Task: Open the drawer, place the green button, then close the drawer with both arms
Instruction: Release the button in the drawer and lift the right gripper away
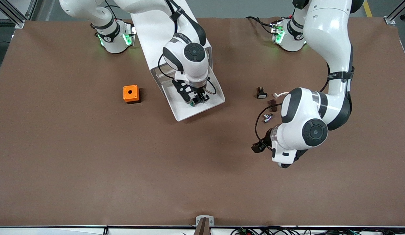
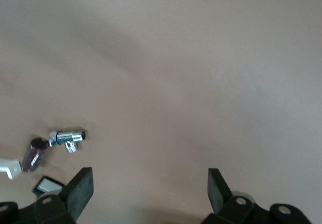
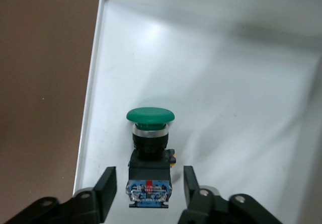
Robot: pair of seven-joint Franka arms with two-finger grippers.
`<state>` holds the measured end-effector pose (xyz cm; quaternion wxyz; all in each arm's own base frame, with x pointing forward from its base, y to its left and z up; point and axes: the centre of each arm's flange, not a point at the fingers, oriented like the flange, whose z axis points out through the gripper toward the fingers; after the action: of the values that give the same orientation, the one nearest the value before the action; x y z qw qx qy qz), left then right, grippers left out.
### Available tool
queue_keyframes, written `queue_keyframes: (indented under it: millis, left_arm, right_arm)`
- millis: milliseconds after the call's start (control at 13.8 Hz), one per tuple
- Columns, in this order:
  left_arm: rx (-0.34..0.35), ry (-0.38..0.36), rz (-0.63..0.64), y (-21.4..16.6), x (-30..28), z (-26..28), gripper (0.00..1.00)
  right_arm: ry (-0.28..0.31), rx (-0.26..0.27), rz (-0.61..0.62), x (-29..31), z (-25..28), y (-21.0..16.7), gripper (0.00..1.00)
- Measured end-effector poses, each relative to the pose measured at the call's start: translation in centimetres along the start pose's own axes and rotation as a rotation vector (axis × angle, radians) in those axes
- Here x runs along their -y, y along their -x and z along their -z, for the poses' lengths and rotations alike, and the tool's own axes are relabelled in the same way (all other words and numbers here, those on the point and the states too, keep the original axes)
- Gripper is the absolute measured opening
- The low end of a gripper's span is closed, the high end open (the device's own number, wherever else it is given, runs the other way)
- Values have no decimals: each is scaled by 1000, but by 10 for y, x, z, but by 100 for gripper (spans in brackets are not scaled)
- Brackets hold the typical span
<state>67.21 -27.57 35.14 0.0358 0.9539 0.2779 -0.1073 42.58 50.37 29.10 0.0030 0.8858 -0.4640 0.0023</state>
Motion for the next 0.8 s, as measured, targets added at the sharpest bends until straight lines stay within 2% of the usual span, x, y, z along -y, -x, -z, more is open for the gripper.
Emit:
queue_keyframes:
  millis: [145, 218, 290, 508, 798]
  left_arm:
    - [-17, 3, -69, 17, -14, -5, 100]
    - [-33, 12, -95, 27, -24, -8, 100]
    - [-45, 23, -125, 37, -33, -13, 100]
    - [-66, 51, -192, 60, -54, -32, 100]
    - [-97, 76, -227, 69, -67, -52, 100]
  right_arm:
    - [8, -54, 52, 4, 7, -9, 87]
    - [35, -74, 126, 8, 15, -17, 96]
    - [65, -82, 226, 11, 24, -29, 100]
    - [127, -75, 494, 22, 65, -96, 100]
    - [153, -31, 743, 8, 124, -231, 100]
